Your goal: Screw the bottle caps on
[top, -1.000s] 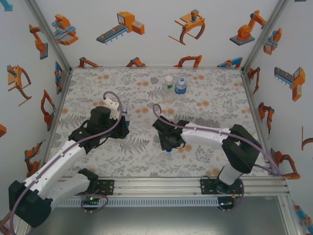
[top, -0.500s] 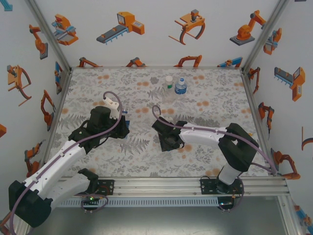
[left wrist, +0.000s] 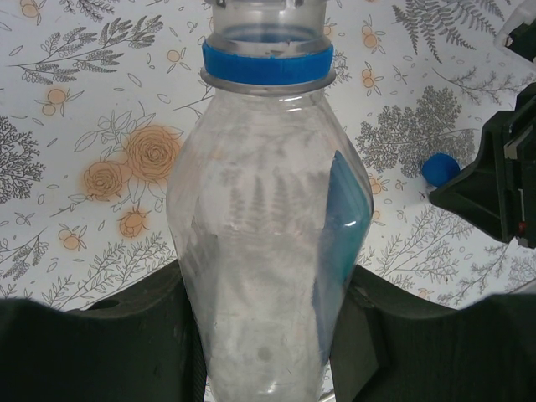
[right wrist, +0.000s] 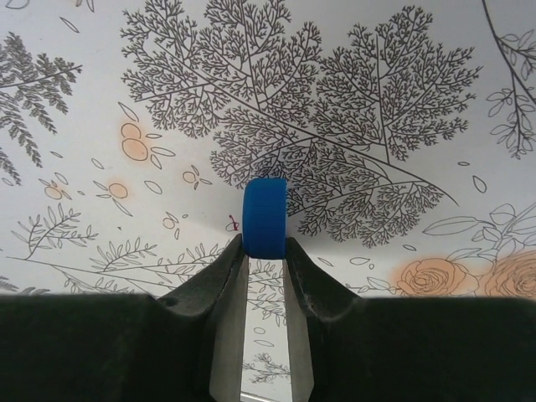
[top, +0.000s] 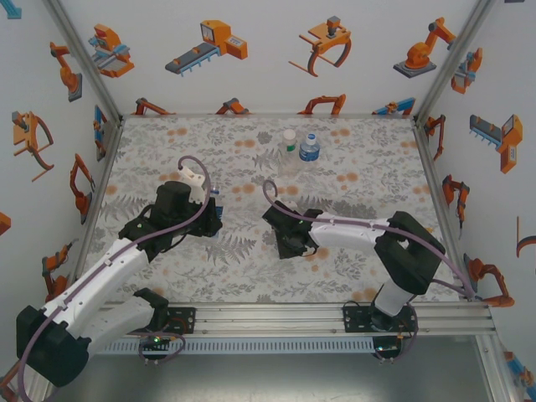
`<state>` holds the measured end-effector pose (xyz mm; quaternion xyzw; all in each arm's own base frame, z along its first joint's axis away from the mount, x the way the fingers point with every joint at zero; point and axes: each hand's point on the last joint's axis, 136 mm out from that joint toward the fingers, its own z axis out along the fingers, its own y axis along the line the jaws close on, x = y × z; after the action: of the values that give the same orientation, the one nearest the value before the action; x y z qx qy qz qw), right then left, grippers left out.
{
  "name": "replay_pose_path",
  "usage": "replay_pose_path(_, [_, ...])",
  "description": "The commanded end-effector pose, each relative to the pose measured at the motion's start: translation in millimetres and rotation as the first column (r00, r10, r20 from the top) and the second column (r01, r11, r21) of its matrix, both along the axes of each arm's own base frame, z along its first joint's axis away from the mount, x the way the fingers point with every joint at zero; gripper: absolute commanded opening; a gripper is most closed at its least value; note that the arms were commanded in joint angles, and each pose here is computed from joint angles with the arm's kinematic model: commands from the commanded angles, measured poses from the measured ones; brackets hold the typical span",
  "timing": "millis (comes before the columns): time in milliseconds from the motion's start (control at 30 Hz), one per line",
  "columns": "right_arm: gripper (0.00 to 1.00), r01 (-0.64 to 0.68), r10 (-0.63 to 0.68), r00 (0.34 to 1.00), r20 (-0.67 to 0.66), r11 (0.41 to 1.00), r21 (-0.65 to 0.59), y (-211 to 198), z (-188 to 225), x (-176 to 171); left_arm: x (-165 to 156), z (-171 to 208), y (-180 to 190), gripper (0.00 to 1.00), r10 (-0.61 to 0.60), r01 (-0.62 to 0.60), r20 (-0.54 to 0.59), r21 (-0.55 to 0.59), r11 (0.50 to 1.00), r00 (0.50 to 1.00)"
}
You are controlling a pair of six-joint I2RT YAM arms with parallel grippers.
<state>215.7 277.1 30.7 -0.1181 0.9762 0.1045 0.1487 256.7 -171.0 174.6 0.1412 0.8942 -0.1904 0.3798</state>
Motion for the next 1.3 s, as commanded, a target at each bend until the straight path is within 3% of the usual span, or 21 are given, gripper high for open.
replay_pose_path(0, [0.24,0.011,-0.010,1.000,-0.020,0.999,0.053,-0.3,-1.0,-2.0,3.0,5.4,-2.7,0.21,0.000,0.001,0.010,-0.023,1.000,1.000])
replay_pose_path(167, [0.24,0.049,-0.046,0.999,-0.024,0.993,0.107,-6.3,3.4,1.7,3.5,5.8,-2.7,0.21,0.000,0.000,0.011,-0.021,1.000,1.000])
replay_pose_path(300, [0.25,0.118,-0.107,0.992,-0.060,0.968,0.223,-10.3,2.4,5.6,3.8,5.9,-3.7,0.21,-0.001,0.002,0.007,-0.023,1.000,1.000])
replay_pose_path(533, [0.28,0.306,-0.233,0.950,-0.206,0.819,0.486,-27.6,-4.5,5.0,3.5,7.8,-2.9,0.21,-0.001,0.001,0.007,-0.018,1.000,1.000])
replay_pose_path(633, [0.29,0.377,-0.296,0.925,-0.236,0.778,0.503,-46.8,-10.6,2.6,3.4,6.6,-2.8,0.21,0.000,0.000,0.004,-0.016,1.000,1.000])
replay_pose_path(900, [0.34,0.282,-0.280,0.959,-0.049,0.919,0.277,-75.8,16.2,15.7,4.3,4.1,-5.3,0.21,-0.003,0.003,-0.009,-0.022,1.000,1.000])
replay_pose_path(1267, [0.38,0.099,-0.106,0.990,0.094,0.992,0.074,-26.5,50.2,42.7,1.2,5.9,3.0,0.21,0.021,-0.021,0.007,-0.009,1.000,1.000])
